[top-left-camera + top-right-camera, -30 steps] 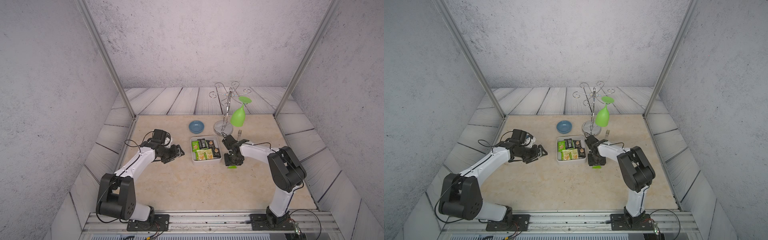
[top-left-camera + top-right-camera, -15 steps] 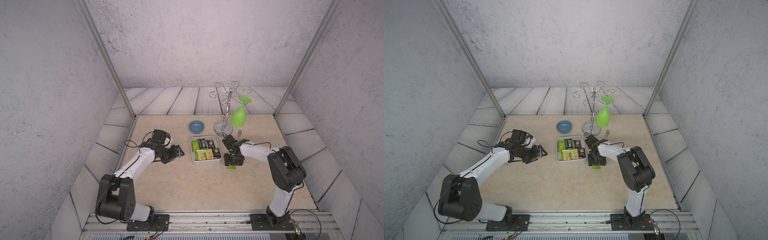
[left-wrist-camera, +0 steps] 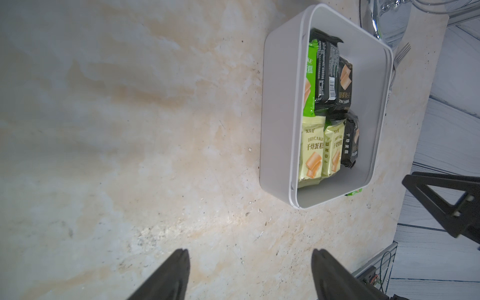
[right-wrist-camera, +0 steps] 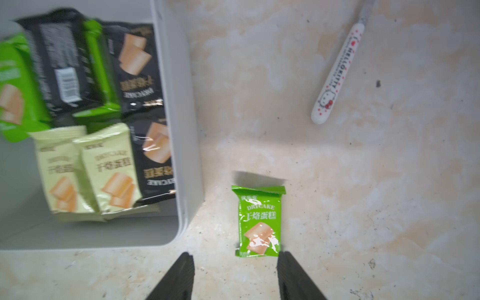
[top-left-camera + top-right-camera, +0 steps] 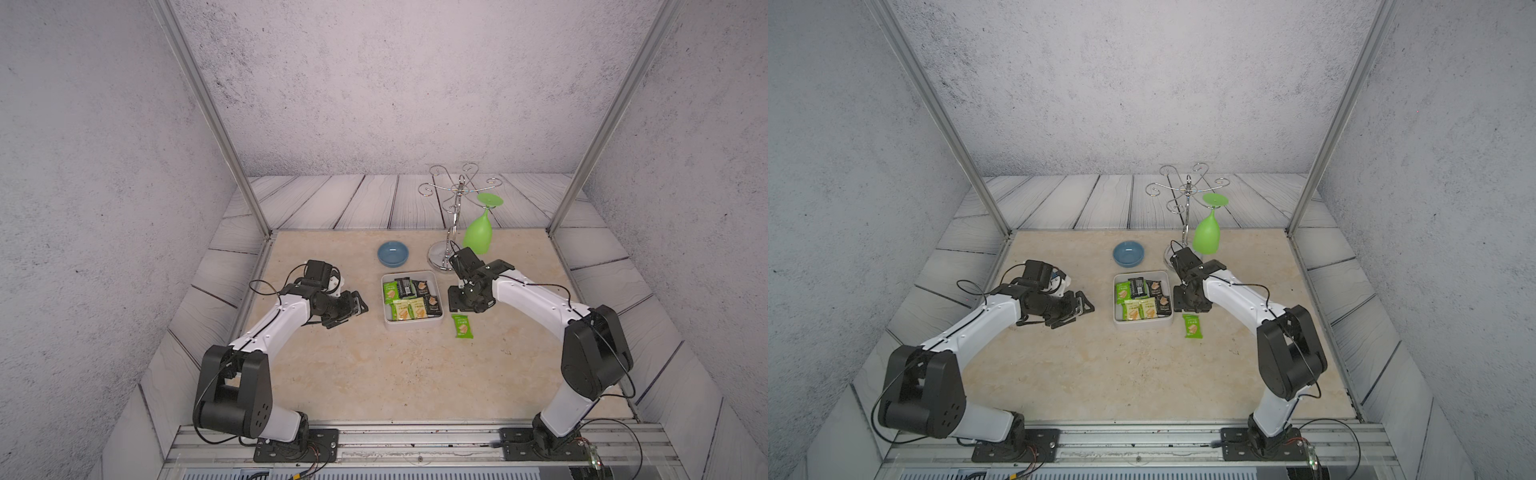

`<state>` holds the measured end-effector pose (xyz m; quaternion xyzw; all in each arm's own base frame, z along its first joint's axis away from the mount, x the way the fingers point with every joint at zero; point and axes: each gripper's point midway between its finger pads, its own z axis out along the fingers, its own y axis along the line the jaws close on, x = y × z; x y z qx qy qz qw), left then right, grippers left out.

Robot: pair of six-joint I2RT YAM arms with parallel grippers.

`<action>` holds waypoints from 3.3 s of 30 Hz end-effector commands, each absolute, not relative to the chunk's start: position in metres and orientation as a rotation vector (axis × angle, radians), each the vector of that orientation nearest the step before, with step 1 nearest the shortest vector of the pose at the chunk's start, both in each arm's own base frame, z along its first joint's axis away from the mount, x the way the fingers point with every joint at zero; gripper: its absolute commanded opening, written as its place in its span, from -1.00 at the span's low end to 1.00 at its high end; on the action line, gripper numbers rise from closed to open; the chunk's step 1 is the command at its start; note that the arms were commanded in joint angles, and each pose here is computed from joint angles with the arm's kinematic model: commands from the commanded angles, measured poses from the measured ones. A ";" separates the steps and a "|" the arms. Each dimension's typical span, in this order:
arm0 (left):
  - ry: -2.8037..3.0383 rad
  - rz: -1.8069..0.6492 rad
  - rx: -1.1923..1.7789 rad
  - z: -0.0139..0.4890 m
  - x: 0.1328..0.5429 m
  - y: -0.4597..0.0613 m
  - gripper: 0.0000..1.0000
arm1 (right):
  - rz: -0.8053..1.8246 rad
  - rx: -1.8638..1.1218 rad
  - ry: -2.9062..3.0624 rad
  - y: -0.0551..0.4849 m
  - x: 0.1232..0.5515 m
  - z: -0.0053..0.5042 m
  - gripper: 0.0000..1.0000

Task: Take the cookies out of the storage box
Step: Place the cookie at the center of the board, then pick up the cookie from the storage box.

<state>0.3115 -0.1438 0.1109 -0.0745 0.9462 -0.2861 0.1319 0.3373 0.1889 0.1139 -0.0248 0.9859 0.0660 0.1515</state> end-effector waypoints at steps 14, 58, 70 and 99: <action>2.764 -0.859 -0.211 0.105 0.314 -0.140 0.60 | 0.447 -0.221 2.861 0.279 0.343 0.116 0.10; 2.796 -0.904 -0.262 0.098 0.319 -0.141 0.60 | 0.258 -0.251 2.811 0.327 0.440 0.062 0.24; 2.797 -0.904 -0.263 0.098 0.317 -0.141 0.60 | 0.274 -0.288 2.811 0.339 0.439 0.057 0.24; 2.797 -0.911 -0.283 0.096 0.318 -0.138 0.60 | 0.180 -0.299 2.800 0.336 0.446 0.059 0.03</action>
